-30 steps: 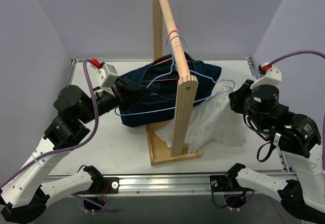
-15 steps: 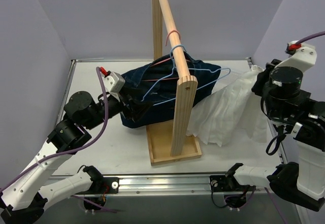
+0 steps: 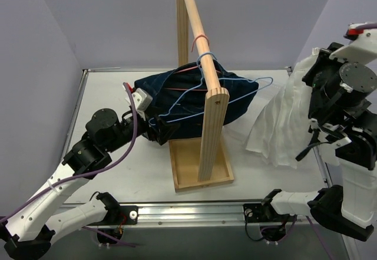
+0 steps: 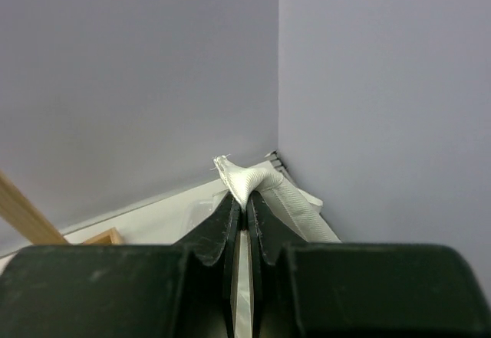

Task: Remove the skirt from the hanger

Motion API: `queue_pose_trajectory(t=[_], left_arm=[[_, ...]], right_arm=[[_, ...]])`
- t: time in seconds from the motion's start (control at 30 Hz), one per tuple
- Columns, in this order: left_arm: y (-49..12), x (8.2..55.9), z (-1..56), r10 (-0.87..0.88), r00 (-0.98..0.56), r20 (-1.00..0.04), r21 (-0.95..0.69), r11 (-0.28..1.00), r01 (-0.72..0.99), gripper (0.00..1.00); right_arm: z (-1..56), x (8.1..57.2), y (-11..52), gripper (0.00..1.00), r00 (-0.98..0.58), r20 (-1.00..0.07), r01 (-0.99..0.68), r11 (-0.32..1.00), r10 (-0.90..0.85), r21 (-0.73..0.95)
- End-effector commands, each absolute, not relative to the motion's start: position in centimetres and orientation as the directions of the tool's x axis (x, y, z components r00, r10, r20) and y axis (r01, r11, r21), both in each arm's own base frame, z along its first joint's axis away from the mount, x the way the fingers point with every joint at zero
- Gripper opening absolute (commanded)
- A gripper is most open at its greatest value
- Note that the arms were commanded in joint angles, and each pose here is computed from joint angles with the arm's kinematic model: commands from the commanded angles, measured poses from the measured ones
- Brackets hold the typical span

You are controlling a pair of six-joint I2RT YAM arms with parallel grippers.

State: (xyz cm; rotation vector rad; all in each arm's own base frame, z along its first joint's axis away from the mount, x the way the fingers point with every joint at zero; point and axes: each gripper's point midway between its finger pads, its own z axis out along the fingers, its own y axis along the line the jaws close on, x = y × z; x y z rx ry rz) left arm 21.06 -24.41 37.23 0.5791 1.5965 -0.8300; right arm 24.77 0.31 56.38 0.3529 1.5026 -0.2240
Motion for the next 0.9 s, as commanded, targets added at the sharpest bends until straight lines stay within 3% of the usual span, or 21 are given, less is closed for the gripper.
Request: queue_pose_trajectory(t=[0.0,0.23,0.4,0.6,0.87], left_arm=[[-23.3,21.2,38.6,-0.123,-0.134,-0.983,-0.181,0.653,0.735,0.94],[-20.8,19.6,39.0,-0.183,-0.125,-0.975,-0.217,0.675,0.705,0.94],[-19.0,17.9,39.7,-0.253,-0.089,-0.963,-0.240,0.666,0.707,0.94],[-18.3,17.6,39.4,-0.222,-0.091,-0.971,-0.222,0.684,0.694,0.94],[-19.1,19.2,37.1,-0.150,-0.227,-0.962,-0.262,0.732,0.628,0.94]], right_arm=[[60.0,26.9,0.3,0.00,0.161,-0.987,0.464,0.881,0.015,0.089],[61.3,30.3,1.7,0.00,0.142,-0.985,0.555,0.832,-0.099,-0.004],[60.7,33.8,-1.0,0.00,0.182,-0.980,0.588,0.808,-0.085,0.039],[55.8,39.0,-7.1,0.00,0.144,-0.990,0.594,0.799,0.015,0.099],[45.3,43.1,-6.9,0.00,-0.011,-0.986,0.453,0.879,0.169,0.146]])
